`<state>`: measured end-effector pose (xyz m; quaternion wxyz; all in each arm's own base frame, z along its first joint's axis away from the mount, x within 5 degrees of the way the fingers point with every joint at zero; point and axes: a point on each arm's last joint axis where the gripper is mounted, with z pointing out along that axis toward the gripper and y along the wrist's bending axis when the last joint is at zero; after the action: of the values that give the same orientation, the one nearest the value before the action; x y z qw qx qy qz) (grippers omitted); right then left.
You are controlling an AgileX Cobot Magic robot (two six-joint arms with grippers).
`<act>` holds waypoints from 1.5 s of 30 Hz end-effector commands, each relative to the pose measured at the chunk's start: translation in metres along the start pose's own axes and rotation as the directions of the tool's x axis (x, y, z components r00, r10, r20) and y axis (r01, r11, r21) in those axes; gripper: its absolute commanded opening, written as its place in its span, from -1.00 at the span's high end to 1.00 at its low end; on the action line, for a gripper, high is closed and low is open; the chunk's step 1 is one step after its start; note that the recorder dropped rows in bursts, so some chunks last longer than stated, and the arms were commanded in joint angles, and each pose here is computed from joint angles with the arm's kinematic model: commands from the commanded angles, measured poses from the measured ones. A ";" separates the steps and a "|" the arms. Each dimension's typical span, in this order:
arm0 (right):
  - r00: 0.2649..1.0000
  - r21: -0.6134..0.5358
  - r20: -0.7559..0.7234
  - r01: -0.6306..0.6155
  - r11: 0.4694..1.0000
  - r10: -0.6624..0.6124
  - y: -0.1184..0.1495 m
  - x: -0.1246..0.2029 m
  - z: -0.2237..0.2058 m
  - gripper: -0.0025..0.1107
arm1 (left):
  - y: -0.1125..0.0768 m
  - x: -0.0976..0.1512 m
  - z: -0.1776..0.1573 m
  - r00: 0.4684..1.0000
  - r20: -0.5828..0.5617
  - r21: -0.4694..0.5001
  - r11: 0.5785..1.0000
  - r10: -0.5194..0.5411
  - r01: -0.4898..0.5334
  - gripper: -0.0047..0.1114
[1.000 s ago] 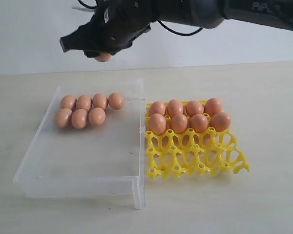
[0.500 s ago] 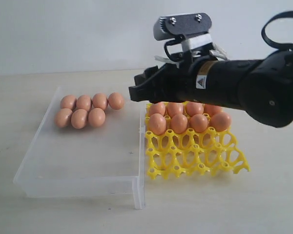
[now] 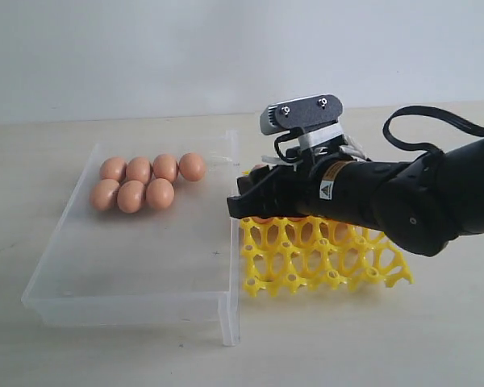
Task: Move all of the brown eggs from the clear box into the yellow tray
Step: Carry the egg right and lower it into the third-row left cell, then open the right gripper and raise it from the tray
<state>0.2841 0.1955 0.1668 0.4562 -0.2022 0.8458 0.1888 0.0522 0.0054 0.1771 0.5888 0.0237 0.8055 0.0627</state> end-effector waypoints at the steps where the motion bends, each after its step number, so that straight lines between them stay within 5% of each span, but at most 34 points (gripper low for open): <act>1: 1.000 0.011 0.010 -0.020 1.000 0.020 -0.003 0.004 0.005 0.96 | 0.000 -0.002 0.000 1.000 0.013 0.006 1.000 -0.008 0.008 0.92; 27: 0.997 0.022 -0.068 -0.027 0.999 0.028 -0.008 0.034 0.027 0.95 | 0.000 -0.002 0.000 1.000 0.013 0.006 1.000 -0.006 0.006 0.92; 31: 0.998 0.015 -0.047 -0.044 0.999 0.044 -0.007 0.032 0.027 0.63 | 0.000 -0.002 0.000 1.000 0.013 0.006 1.000 -0.006 0.006 0.92; 35: 0.997 0.023 -0.045 -0.062 0.998 0.063 -0.008 0.032 0.027 -0.02 | 0.000 -0.002 0.000 1.000 0.013 0.006 1.000 -0.006 0.006 0.92; 45: 0.993 0.013 0.040 -0.111 0.994 0.111 -0.004 0.007 0.013 -0.03 | 0.000 -0.002 0.000 1.000 0.013 0.006 1.000 -0.006 0.006 0.92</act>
<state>0.2911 0.1975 0.1311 0.4344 -0.1610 0.8649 0.1933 0.0522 0.0054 0.1771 0.5888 0.0237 0.8055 0.0627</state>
